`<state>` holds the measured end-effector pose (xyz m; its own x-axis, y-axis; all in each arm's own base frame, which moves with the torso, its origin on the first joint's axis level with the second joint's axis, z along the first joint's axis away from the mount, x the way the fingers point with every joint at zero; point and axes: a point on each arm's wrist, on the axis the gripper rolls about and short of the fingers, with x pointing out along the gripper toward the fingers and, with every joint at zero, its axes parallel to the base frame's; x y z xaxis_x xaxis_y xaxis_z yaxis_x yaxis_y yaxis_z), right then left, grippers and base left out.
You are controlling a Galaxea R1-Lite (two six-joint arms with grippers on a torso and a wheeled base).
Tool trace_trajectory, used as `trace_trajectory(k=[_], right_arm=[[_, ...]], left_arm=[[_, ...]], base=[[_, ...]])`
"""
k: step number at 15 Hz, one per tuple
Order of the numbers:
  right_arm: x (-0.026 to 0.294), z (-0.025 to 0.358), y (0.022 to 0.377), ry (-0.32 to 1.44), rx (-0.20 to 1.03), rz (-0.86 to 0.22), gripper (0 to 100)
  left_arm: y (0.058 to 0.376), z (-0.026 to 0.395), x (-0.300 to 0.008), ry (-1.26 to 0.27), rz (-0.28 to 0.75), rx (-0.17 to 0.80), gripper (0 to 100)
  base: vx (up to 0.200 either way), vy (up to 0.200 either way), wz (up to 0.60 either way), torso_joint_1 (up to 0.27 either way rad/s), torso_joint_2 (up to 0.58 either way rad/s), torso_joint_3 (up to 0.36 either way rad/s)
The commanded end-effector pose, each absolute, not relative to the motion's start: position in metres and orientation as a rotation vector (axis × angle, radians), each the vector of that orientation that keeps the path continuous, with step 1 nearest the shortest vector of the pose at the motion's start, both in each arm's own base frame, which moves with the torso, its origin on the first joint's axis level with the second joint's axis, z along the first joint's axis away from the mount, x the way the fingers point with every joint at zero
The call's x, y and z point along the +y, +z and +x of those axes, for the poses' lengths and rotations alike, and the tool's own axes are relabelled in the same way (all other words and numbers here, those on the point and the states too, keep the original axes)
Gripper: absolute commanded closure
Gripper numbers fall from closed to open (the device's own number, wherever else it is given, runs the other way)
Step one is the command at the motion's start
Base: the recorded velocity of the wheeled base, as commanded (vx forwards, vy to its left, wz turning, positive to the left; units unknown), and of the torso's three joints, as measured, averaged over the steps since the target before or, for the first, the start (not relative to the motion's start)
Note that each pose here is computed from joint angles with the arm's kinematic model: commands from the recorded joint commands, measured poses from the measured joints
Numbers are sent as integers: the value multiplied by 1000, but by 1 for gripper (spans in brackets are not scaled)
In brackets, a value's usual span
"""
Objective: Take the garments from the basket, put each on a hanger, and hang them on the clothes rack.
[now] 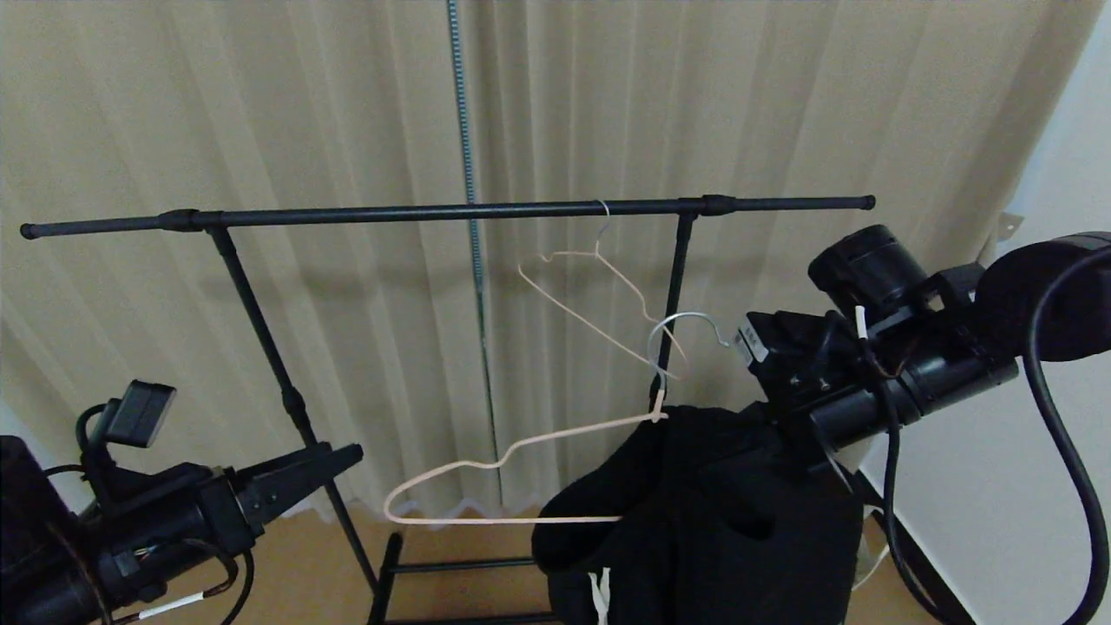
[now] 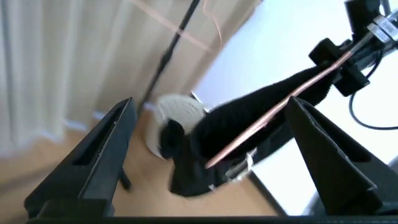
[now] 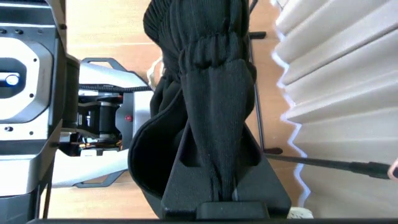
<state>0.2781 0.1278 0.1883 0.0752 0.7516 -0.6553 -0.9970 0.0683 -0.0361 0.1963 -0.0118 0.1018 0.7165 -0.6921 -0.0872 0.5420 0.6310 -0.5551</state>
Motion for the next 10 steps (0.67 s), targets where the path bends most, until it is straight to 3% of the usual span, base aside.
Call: trace_trajectory(k=[1, 7, 10], right_arm=[[125, 270, 199, 1429, 503, -559, 100], [128, 247, 206, 1475, 446, -564, 100], [130, 249, 204, 1468, 418, -568, 100]], left_arm=[[72, 223, -11, -731, -596, 435, 0], [52, 236, -36, -809, -599, 533, 0], [47, 230, -67, -932, -553, 585, 0]], base=[[0, 0, 0, 0, 0, 0], [0, 0, 0, 0, 0, 0], [0, 0, 0, 0, 0, 0]])
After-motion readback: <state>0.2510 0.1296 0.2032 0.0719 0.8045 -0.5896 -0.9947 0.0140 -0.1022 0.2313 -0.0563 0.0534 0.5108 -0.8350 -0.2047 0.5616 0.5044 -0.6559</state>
